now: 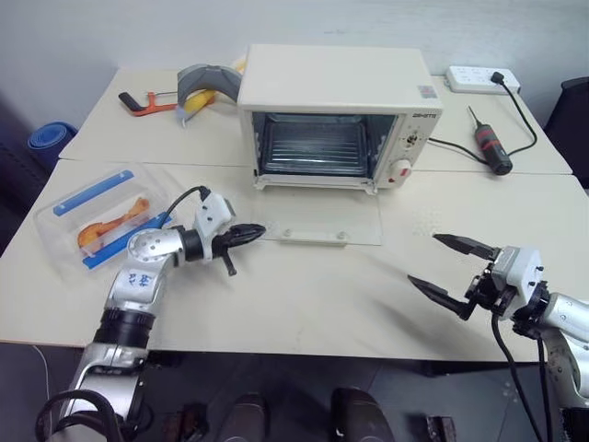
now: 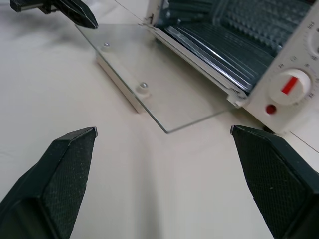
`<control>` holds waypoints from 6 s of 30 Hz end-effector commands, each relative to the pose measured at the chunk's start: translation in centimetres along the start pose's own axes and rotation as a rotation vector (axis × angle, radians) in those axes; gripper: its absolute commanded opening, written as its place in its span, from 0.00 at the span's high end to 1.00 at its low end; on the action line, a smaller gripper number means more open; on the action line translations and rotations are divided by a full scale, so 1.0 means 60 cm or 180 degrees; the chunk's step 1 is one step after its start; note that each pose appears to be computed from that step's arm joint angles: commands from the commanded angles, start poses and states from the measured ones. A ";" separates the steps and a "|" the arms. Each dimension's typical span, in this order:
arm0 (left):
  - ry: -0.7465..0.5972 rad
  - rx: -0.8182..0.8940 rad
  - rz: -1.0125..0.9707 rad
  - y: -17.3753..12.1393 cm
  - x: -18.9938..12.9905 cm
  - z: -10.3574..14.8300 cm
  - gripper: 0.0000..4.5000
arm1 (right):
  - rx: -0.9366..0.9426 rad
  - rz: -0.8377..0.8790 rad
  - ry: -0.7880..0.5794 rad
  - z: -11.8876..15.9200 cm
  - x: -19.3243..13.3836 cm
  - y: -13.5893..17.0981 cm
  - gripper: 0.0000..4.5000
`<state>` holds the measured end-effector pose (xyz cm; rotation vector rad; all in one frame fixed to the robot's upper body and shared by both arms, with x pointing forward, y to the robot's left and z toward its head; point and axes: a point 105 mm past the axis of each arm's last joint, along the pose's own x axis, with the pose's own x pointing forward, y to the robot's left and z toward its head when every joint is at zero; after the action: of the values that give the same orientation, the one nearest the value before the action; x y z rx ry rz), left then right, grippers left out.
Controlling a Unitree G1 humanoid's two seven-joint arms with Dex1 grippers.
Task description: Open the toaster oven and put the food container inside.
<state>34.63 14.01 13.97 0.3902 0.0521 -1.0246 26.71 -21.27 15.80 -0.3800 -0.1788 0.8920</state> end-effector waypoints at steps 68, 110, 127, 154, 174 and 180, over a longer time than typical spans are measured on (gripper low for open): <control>0.0452 -0.2574 0.3029 0.178 -0.405 -0.019 0.99 | -0.0095 0.0657 -0.0770 0.066 0.086 0.035 0.00; -0.0157 -0.2127 0.1211 0.089 0.027 0.184 0.13 | 0.0008 -0.0130 -0.0365 0.042 -0.002 0.051 0.00; 0.0109 0.0010 -0.0477 0.038 -0.130 0.050 0.67 | 0.0463 0.0853 0.0202 0.021 0.069 0.123 0.59; -0.0592 -0.0228 0.0608 0.086 0.111 0.074 1.00 | -0.0155 -0.0488 0.0112 0.035 0.273 -0.122 1.00; -0.0537 -0.0354 0.0367 0.079 0.071 0.082 1.00 | -0.0049 -0.0335 -0.0058 0.058 0.339 -0.118 1.00; -0.0609 -0.0379 0.0133 0.055 0.096 0.098 1.00 | -0.0022 -0.0282 -0.0074 0.060 0.347 -0.110 1.00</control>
<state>39.56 10.17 17.74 0.1815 -0.0098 -0.9862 43.34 -8.26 19.57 -0.3736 -0.1483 0.8057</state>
